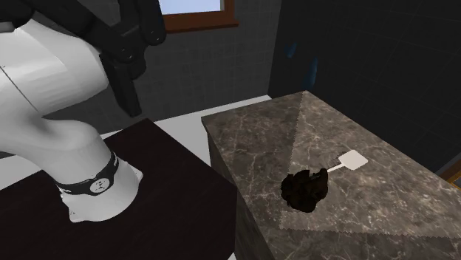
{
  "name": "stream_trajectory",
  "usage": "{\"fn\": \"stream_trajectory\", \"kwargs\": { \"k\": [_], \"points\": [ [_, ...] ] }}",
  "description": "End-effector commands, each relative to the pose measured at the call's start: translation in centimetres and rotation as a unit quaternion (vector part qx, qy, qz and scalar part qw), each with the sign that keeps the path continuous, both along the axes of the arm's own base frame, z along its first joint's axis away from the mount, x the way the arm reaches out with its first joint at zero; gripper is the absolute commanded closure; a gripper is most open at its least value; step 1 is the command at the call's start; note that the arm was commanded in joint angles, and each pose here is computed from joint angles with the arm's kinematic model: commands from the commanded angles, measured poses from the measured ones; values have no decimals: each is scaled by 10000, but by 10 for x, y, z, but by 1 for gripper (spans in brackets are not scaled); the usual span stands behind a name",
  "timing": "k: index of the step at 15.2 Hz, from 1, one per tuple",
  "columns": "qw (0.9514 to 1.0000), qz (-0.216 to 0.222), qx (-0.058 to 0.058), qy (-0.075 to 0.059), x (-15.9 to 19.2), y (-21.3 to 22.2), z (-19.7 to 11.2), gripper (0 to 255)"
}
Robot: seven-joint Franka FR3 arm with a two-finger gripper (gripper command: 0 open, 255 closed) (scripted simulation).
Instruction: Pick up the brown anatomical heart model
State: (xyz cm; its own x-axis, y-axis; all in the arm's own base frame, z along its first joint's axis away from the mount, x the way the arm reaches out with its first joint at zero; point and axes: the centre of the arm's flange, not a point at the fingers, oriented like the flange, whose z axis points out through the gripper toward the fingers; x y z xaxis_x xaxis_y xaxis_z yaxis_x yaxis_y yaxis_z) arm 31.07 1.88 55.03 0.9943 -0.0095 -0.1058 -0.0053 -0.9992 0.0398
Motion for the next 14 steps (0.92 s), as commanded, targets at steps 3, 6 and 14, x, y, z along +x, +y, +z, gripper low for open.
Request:
{"fn": "stream_trajectory", "kwargs": {
  "k": [3, 6, 14],
  "points": [
    [9997, -248, -16, -33, -2, 21, -16, 0],
    [9980, -620, -41, -83, -4, 52, -39, 0],
    [9867, -1605, -106, -215, 5, 134, -103, 0]
  ]
}}
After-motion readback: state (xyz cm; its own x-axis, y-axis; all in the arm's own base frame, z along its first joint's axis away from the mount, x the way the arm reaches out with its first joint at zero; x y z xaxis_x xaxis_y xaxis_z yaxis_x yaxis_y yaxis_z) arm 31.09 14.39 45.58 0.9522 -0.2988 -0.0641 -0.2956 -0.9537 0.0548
